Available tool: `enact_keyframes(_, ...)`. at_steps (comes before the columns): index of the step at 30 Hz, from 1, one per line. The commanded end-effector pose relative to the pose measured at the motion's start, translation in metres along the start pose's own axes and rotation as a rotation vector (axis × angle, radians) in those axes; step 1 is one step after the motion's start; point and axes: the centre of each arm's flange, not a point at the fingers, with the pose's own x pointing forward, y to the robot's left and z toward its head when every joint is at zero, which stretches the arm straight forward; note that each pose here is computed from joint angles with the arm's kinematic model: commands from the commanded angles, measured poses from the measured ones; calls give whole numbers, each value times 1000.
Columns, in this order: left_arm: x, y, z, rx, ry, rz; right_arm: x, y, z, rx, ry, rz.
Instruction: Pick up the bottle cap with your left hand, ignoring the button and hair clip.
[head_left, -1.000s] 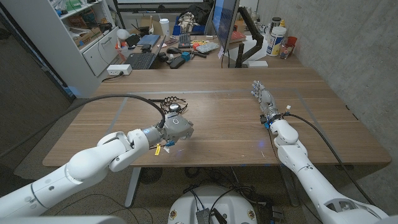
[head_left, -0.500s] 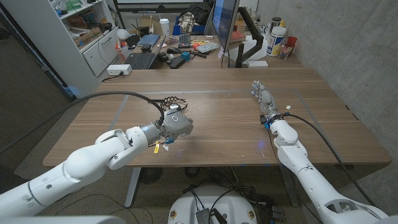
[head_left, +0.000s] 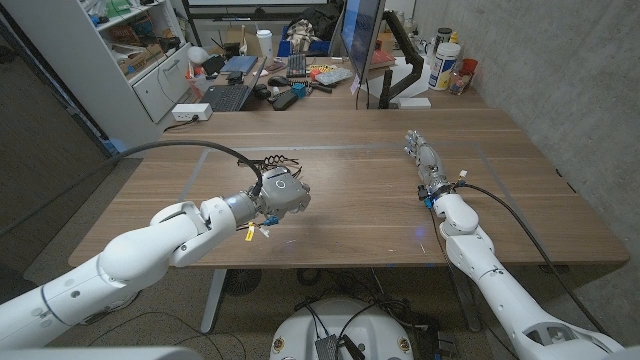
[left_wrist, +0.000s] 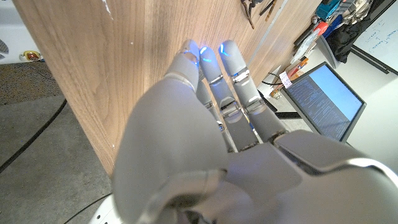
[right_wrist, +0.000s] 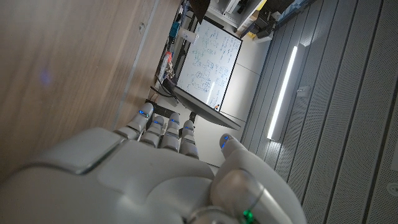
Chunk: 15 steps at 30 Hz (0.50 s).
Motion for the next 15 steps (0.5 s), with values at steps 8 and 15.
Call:
enact_keyframes(8, -1, 14, -5, 20, 10, 36, -6, 0, 0, -11, 1, -6)
enact_keyframes(15, -4, 17, -5, 23, 14, 46, -11, 0, 1, -15, -2, -13)
